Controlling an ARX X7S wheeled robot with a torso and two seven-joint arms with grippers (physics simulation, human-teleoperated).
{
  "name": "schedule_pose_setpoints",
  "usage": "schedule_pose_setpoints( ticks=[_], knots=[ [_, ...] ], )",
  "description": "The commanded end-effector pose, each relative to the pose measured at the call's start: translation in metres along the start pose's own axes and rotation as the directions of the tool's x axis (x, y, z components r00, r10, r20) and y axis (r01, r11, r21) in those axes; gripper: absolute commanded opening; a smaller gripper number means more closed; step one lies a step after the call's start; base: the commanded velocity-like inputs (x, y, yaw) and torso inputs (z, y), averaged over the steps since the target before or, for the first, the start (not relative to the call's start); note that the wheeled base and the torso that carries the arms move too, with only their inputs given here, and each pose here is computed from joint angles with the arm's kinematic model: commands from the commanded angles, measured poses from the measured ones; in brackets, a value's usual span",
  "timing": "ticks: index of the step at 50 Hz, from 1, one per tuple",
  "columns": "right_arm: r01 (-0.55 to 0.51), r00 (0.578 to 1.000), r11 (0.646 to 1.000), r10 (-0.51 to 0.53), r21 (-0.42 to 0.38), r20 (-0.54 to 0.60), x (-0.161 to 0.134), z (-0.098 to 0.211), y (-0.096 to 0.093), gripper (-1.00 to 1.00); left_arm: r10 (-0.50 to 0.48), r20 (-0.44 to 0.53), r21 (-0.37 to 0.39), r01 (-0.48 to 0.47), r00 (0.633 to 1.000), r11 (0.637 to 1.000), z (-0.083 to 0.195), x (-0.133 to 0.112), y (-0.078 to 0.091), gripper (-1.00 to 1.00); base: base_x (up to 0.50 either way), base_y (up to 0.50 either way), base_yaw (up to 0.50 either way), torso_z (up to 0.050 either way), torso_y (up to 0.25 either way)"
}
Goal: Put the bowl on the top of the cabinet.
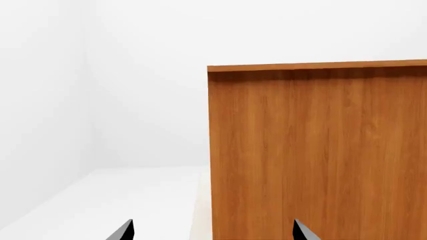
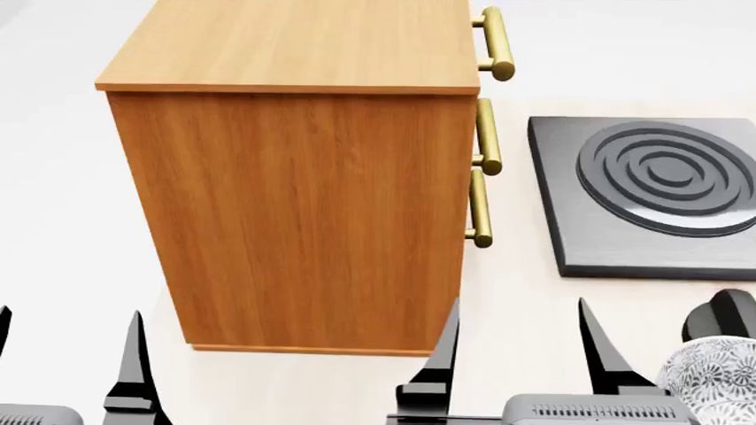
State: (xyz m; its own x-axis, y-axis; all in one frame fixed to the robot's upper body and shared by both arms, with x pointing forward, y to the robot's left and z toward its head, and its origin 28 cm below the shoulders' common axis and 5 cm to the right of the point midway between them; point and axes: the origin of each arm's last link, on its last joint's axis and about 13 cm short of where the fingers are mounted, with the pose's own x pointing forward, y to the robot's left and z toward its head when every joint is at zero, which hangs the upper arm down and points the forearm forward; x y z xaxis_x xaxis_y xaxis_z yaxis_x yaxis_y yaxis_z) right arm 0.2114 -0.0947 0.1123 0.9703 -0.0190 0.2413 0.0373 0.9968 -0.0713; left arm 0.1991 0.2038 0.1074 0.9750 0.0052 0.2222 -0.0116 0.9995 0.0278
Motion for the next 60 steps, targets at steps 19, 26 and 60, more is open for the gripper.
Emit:
schedule_pose_setpoints(
  ticks=[19,26,60],
  knots=[
    [-0.004,1.0,1.0,0.004,-0.014,0.0,0.0,-0.002,-0.001,1.0,0.0,0.001,-0.004,0.0,1.0,1.0,0.001,-0.001,0.0,1.0,0.21,0.06,0.0,0.0,0.001],
    [0.013,1.0,0.999,-0.014,-0.03,-0.002,0.001,-0.003,-0.002,1.0,0.002,-0.001,-0.003,-0.002,1.0,1.0,0.0,-0.001,0.0,1.0,0.32,0.07,0.0,0.0,0.0],
    [-0.01,0.999,0.921,-0.011,-0.39,-0.05,-0.017,0.029,-0.032,1.0,0.0,-0.016,-0.004,0.0,1.0,1.0,-0.006,0.002,0.001,1.0,0.01,0.0,0.0,0.0,0.0]
  ],
)
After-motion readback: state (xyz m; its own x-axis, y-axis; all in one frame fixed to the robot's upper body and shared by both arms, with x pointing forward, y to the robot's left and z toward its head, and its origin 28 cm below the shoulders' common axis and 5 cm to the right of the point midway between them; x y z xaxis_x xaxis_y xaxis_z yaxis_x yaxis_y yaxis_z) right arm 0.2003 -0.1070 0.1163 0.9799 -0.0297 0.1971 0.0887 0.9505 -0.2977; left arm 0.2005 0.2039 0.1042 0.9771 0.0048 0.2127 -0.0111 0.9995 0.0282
